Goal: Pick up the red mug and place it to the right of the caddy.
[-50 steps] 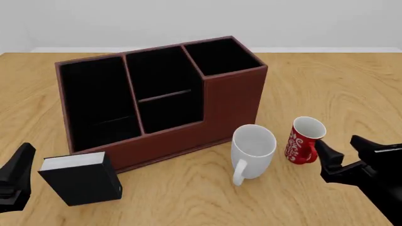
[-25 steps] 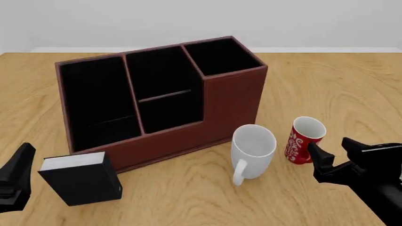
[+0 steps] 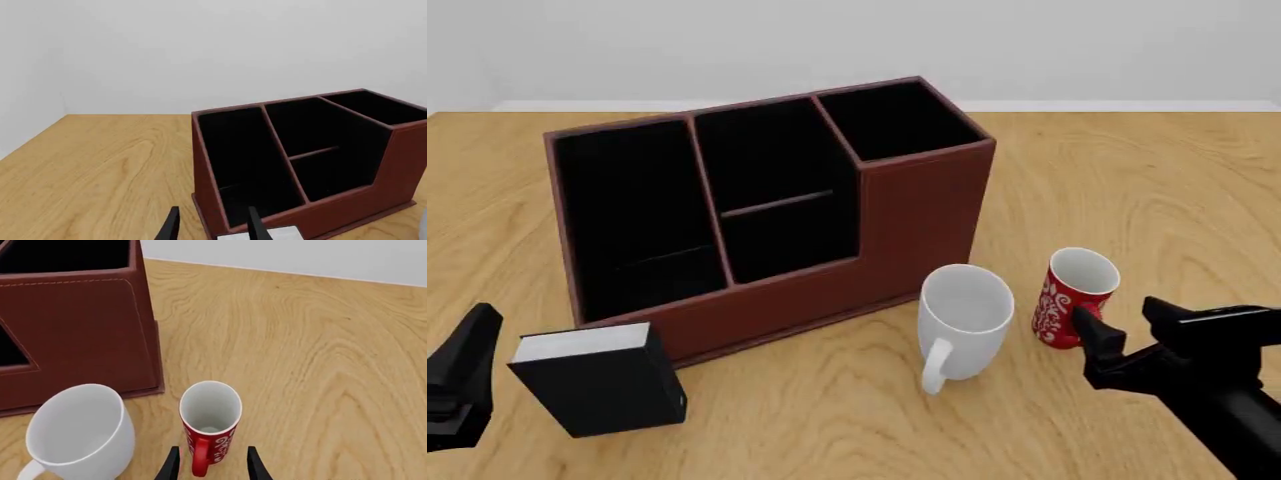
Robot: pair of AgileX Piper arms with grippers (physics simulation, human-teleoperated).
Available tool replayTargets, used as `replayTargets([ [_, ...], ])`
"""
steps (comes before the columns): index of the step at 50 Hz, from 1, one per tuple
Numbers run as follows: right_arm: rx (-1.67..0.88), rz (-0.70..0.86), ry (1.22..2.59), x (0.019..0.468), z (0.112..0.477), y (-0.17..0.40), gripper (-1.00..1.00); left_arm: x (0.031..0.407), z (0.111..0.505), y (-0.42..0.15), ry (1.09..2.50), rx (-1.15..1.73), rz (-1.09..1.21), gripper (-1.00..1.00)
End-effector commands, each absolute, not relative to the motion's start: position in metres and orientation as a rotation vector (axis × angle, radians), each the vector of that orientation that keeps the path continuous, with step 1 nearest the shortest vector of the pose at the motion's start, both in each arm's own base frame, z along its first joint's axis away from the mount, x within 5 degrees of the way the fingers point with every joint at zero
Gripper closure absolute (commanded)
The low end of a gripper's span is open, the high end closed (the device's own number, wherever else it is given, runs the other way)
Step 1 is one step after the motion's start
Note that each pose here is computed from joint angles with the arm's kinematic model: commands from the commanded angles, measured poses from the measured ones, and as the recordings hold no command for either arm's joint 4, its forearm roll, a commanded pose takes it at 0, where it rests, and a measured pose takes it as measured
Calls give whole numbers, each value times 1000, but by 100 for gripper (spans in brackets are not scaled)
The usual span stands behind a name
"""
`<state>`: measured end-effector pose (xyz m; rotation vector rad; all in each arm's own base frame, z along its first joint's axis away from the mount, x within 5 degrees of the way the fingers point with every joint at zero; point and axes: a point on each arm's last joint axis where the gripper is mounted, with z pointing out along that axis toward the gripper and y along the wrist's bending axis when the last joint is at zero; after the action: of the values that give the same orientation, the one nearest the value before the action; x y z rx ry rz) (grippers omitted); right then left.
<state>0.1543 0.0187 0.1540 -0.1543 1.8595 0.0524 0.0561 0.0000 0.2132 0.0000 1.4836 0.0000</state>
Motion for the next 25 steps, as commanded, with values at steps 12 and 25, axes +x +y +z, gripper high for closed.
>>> replayTargets([
  [12, -162, 51, 1881, 159, 145, 20, -100, 56, 213, 0, 1484, 0, 0, -100],
  [25, -168, 47, 1890, 160, 142, 20, -100, 56, 213, 0, 1484, 0, 0, -100],
])
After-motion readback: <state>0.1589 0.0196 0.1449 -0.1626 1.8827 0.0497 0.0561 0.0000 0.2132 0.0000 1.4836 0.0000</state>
